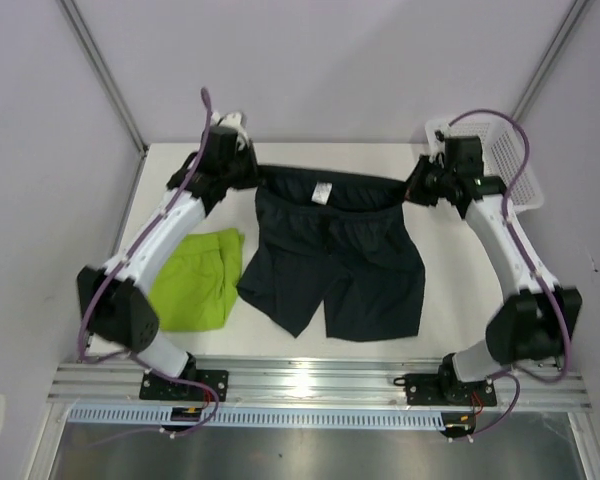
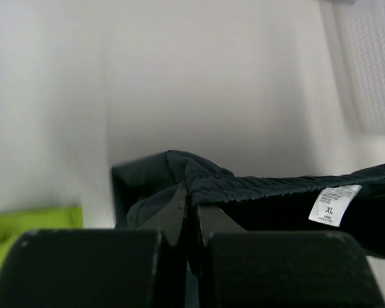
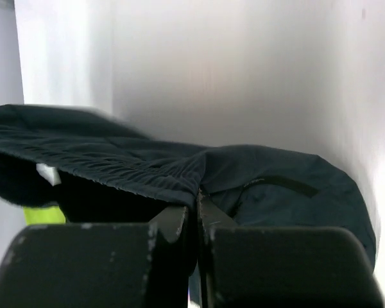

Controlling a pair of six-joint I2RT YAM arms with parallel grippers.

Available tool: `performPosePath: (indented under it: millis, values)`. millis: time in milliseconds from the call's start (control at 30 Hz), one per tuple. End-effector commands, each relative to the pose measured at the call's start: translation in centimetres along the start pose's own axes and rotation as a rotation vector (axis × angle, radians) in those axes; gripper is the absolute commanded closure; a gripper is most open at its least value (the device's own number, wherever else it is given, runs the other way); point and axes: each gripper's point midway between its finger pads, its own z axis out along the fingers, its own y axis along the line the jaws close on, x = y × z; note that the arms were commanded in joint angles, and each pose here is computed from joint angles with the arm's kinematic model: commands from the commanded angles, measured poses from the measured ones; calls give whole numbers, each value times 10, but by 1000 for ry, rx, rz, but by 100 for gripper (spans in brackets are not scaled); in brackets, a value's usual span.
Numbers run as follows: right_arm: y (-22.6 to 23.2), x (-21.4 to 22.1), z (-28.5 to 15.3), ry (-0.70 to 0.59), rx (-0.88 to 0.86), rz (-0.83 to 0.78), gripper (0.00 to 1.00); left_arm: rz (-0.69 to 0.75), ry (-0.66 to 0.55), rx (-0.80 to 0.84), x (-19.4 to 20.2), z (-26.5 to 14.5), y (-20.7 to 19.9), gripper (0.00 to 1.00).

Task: Fold and stack the shorts
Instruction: Flatten the shorts out

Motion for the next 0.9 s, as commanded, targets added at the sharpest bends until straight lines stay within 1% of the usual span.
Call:
performPosePath:
  millis: [0, 33, 67, 100, 133, 167, 200, 233, 267, 300, 333, 367, 400, 433, 467, 500, 567, 600, 633, 700, 733, 767, 800, 833, 867]
  values:
    - [-14, -83, 38, -187, 35, 25, 100, -59, -197, -27, -86, 41, 2, 100]
    - [-39, -89, 73, -160, 85, 64, 100, -66, -171, -40, -89, 76, 3, 100]
    - [-31, -119, 77, -211, 64, 65, 100, -73, -157, -56, -90, 94, 7, 100]
    - [-36, -132, 89, -225, 71, 100, 100, -79, -186, -49, -112, 101, 5, 100]
    - [-46, -147, 101, -247, 99, 121, 95, -89, -232, -14, -141, 104, -6, 100]
    - [-57, -154, 111, -239, 129, 145, 79, -106, -153, -54, -115, 151, 13, 96]
    - [-59, -181, 129, -270, 137, 147, 41, -125, -261, -11, -171, 132, 2, 70]
    - [-63, -191, 134, -277, 161, 147, 31, -186, -243, -14, -167, 147, 11, 35]
    - [-71, -184, 137, -229, 213, 161, 20, -229, -183, 11, -151, 171, 20, 1]
    - [-61, -198, 137, -248, 194, 134, 18, -288, -193, 15, -161, 169, 38, 1]
    - [-59, -188, 136, -211, 202, 125, 17, -363, -182, 30, -160, 170, 44, 1]
    - [-54, -185, 134, -203, 200, 103, 17, -382, -176, 58, -161, 166, 47, 1]
    - [-25, -189, 111, -243, 167, 60, 17, -398, -195, 44, -164, 155, 58, 1]
    - [-37, -162, 128, -202, 186, 38, 17, -403, -168, 4, -147, 157, 69, 1]
    - [-33, -150, 125, -209, 183, 25, 17, -401, -163, -53, -136, 155, 81, 1]
    - [-18, -134, 123, -211, 153, 3, 18, -388, -205, -50, -151, 131, 75, 1]
    - [-4, -94, 111, -186, 105, -39, 20, -394, -165, -103, -129, 123, 85, 1]
    - [2, -79, 111, -167, 110, -62, 22, -392, -164, -119, -128, 115, 86, 1]
    - [23, -44, 113, -108, 91, -111, 23, -389, -145, -129, -117, 103, 87, 1]
    - [42, -11, 117, -56, 72, -191, 26, -385, -156, -124, -117, 86, 84, 1]
    - [66, 16, 120, -20, 34, -242, 27, -375, -166, -115, -117, 69, 80, 1]
    - [70, 37, 125, 17, 30, -262, 29, -375, -147, -126, -105, 64, 83, 1]
    - [78, 52, 128, 39, 18, -286, 31, -373, -157, -126, -106, 55, 82, 1]
    - [87, 63, 130, 45, 10, -308, 32, -369, -142, -134, -96, 50, 86, 1]
    - [102, 90, 134, 80, -15, -341, 35, -365, -156, -133, -95, 32, 85, 1]
